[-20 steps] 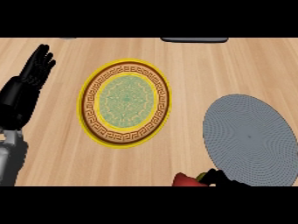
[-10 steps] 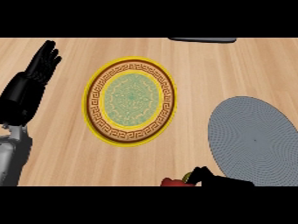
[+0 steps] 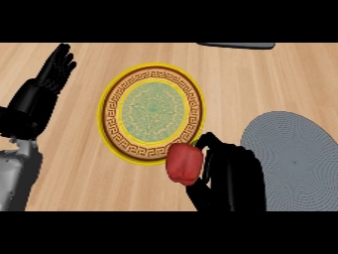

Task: Pick the bell pepper from the placemat and place it in the plate

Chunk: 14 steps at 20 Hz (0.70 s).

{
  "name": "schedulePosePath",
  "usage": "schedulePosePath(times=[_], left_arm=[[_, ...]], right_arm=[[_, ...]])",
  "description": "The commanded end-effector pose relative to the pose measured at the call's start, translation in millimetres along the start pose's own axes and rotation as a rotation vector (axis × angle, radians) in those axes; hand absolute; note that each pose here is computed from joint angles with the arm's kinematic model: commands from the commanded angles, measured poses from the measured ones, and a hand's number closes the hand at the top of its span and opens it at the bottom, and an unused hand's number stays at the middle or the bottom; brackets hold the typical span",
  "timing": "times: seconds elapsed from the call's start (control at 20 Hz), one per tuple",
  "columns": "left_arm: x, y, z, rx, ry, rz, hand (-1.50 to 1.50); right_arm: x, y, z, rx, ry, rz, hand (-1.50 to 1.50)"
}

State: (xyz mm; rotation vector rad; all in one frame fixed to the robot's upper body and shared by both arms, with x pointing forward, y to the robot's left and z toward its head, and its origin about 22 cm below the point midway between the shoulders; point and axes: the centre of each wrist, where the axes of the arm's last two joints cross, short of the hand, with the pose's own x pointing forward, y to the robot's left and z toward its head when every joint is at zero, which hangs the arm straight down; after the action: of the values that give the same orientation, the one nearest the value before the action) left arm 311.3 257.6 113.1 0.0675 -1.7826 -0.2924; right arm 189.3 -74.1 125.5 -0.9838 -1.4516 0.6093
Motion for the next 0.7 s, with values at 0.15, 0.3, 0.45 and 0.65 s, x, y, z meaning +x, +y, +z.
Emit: schedulePosePath(times=[0.15, 0.3, 0.45, 0.65], left_arm=[[0.8, -14.2, -6.5, -0.026, -0.014, 0.012, 0.0], [0.8, -7.7, 0.5, -0.037, -0.017, 0.005, 0.0], [-1.4, -13.9, -3.9, -0.031, -0.018, 0.016, 0.0], [2.6, -10.6, -13.0, -0.032, -0.013, 0.006, 0.0]], right_arm=[[21.5, 34.2, -80.4, 0.003, 0.199, -0.036, 1.5], [17.5, 53.3, -98.1, 0.006, 0.268, -0.061, -1.5], [26.6, 55.5, -122.0, 0.028, 0.255, -0.136, -1.5], [38.6, 65.3, -132.3, -0.006, 0.193, -0.252, -1.5]])
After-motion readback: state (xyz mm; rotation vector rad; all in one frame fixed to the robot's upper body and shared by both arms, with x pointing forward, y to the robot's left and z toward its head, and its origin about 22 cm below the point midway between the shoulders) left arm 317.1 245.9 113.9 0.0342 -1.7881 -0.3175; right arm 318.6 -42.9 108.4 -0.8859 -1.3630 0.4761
